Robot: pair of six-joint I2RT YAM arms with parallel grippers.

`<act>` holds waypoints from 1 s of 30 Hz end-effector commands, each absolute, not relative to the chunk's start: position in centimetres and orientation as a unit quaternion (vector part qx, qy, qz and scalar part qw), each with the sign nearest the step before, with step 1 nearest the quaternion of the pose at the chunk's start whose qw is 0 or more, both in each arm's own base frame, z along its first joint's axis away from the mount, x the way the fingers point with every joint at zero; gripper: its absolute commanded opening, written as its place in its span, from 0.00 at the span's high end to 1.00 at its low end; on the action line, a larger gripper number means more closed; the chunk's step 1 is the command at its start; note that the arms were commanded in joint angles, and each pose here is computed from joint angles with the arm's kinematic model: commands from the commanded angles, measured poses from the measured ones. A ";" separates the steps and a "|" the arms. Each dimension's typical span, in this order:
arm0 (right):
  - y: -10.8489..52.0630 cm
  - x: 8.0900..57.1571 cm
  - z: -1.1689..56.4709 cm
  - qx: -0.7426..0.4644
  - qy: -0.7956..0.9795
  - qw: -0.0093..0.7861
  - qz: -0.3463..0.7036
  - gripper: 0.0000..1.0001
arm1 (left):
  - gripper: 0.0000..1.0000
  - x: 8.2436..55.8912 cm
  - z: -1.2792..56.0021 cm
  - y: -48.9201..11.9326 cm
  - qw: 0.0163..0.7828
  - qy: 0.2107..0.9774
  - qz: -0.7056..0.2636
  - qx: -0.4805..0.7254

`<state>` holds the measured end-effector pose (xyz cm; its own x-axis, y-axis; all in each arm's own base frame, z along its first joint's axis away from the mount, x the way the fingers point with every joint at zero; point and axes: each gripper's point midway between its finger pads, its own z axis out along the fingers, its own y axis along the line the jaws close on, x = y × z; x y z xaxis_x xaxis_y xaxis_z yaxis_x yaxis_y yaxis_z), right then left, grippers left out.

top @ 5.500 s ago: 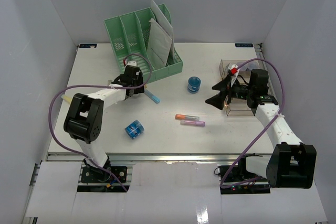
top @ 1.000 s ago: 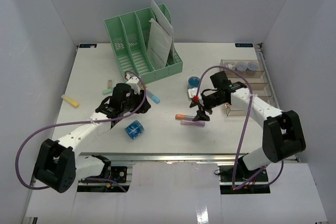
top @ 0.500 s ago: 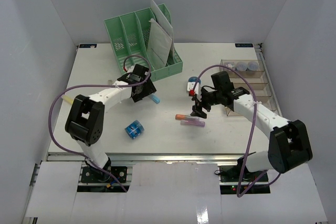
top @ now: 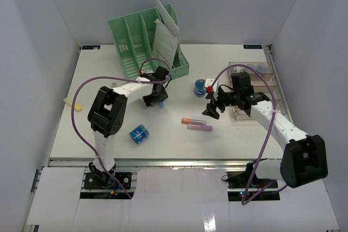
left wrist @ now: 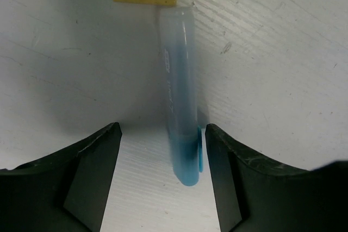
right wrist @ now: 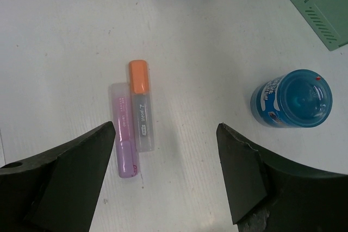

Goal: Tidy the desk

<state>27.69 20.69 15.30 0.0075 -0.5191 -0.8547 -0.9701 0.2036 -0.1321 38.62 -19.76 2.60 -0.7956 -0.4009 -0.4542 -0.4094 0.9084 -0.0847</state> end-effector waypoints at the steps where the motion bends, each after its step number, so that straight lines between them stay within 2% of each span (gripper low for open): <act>1: 21.0 27.0 16.3 -0.568 0.636 0.435 0.290 0.19 | 0.29 37.3 1.6 -18.1 0.219 0.953 0.065 -0.202; 8: 21.1 26.8 16.3 -0.566 0.636 0.433 0.296 0.19 | 0.52 36.4 1.6 -17.6 0.217 0.958 0.073 -0.174; 10: 21.2 26.7 16.4 -0.565 0.635 0.432 0.302 0.19 | 0.63 36.5 2.2 -18.1 0.226 0.959 0.061 -0.161; 12: 21.3 26.5 16.3 -0.563 0.635 0.430 0.309 0.19 | 0.67 36.3 3.0 -18.8 0.234 0.961 0.042 -0.140; 18: 21.9 25.9 16.5 -0.550 0.637 0.418 0.342 0.20 | 0.73 35.4 6.2 -24.1 0.270 0.958 -0.090 -0.028; 20: 22.2 25.5 16.5 -0.539 0.641 0.411 0.361 0.20 | 0.80 34.3 7.5 -25.8 0.279 0.948 -0.153 0.027; 22: 22.9 25.3 16.5 -0.508 0.653 0.397 0.397 0.20 | 0.86 31.8 9.4 -28.5 0.284 0.916 -0.263 0.101; 25: 23.7 26.0 16.4 -0.425 0.701 0.362 0.443 0.20 | 0.89 28.6 12.2 -30.7 0.312 0.853 -0.382 0.173; 27: 24.2 26.5 16.2 -0.377 0.726 0.336 0.467 0.19 | 0.93 27.7 14.5 -31.8 0.347 0.802 -0.441 0.206; 30: 25.4 27.0 16.0 -0.319 0.733 0.304 0.518 0.11 | 0.97 25.2 15.6 -32.2 0.356 0.757 -0.500 0.226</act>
